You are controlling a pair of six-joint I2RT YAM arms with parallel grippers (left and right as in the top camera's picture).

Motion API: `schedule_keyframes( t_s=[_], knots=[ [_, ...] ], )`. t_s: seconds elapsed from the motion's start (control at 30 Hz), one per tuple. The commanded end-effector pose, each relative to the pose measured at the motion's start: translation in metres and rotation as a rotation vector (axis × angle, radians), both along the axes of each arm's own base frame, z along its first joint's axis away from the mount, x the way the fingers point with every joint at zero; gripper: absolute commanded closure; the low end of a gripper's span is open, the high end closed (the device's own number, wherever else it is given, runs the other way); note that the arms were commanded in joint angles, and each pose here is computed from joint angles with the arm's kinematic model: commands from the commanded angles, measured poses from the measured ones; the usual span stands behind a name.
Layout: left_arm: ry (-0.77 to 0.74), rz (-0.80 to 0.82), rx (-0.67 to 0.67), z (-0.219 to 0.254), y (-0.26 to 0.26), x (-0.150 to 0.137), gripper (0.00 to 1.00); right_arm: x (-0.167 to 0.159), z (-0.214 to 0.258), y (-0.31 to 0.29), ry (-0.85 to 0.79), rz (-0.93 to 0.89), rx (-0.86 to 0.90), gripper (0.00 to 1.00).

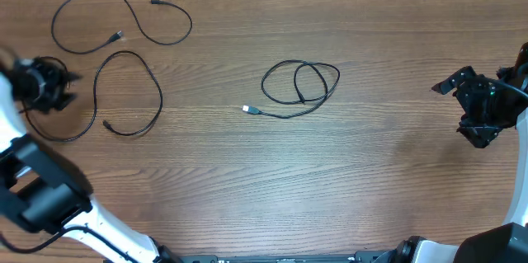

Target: Untangle cables

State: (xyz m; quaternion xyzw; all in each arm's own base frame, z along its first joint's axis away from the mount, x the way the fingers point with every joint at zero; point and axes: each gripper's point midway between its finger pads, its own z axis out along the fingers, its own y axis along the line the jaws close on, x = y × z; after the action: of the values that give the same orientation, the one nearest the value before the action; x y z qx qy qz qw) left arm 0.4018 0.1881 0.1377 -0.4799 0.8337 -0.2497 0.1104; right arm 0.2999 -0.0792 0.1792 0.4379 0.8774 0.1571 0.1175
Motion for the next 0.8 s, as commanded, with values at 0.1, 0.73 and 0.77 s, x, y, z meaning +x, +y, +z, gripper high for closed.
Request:
schedule_keyframes(
  t_s=[0.1, 0.73, 0.77],
  knots=[
    [-0.113, -0.35, -0.025, 0.018, -0.119, 0.042, 0.31, 0.003, 0.008, -0.002, -0.025, 0.002, -0.015, 0.0],
    [-0.265, -0.942, 0.673, 0.002, -0.373, 0.072, 0.02, 0.003, 0.008, -0.002, -0.025, 0.002, -0.015, 0.0],
    [-0.275, -0.956, 0.676, -0.001, -0.381, 0.071, 0.02, 0.003, 0.008, -0.002, -0.025, 0.002, -0.015, 0.0]
  ],
)
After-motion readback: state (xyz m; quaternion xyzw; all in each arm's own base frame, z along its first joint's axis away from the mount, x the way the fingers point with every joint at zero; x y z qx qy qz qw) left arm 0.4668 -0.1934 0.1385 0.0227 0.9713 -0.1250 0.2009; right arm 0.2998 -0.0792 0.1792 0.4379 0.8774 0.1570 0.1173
